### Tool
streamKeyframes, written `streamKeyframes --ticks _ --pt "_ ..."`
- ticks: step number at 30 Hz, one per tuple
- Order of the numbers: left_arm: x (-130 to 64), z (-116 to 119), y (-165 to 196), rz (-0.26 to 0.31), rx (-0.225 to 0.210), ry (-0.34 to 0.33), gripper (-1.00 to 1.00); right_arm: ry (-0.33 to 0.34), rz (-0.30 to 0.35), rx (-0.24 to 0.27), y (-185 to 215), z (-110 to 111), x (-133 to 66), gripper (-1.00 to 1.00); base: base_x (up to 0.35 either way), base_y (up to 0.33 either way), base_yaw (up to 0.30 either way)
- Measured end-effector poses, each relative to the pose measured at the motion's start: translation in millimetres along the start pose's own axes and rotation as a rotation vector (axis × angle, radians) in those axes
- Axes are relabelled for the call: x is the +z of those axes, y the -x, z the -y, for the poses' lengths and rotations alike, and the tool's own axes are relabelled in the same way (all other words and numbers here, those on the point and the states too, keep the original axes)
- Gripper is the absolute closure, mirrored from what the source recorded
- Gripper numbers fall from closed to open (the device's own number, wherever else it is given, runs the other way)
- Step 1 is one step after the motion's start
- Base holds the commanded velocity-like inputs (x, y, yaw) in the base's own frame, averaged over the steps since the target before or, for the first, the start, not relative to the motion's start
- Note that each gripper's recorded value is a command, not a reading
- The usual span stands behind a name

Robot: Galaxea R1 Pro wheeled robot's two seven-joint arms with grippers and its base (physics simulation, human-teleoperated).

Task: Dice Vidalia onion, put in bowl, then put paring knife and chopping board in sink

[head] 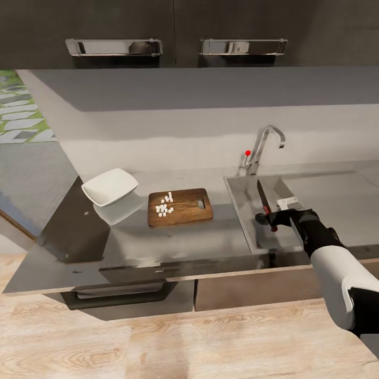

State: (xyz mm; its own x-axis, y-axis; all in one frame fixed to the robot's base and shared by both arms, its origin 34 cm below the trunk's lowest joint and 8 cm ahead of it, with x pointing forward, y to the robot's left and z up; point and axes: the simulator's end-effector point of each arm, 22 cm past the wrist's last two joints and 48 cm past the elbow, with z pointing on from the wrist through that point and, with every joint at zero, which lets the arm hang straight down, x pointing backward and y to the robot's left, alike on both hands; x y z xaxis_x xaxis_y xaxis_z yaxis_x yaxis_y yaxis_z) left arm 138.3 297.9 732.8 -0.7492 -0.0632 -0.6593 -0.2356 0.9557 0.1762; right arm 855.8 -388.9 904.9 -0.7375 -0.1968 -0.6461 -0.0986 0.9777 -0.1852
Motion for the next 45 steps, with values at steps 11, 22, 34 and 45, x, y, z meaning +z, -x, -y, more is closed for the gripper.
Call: streamKeyframes --ticks 11,22,34,45 --pt "-1.7 4.7 -1.3 -0.004 -0.008 -0.001 -1.0 0.012 -0.02 0.004 -8.2 -6.6 3.2 1.0 0.192 -0.189 0.0" --pt "-2.7 3.9 -3.1 -0.011 -0.005 0.001 -1.0 0.06 -0.121 0.015 -55.1 -29.6 17.3 1.0 0.014 -0.013 0.0" --pt "-5.3 2.7 -6.9 -0.028 0.0 0.002 -1.0 0.081 -0.164 0.016 -76.4 -45.8 27.5 1.0 0.0 0.0 0.0" --pt "-8.0 1.6 -10.7 -0.045 0.005 0.004 -1.0 0.095 -0.181 0.014 -85.7 -57.3 35.2 1.0 0.0 0.0 0.0"
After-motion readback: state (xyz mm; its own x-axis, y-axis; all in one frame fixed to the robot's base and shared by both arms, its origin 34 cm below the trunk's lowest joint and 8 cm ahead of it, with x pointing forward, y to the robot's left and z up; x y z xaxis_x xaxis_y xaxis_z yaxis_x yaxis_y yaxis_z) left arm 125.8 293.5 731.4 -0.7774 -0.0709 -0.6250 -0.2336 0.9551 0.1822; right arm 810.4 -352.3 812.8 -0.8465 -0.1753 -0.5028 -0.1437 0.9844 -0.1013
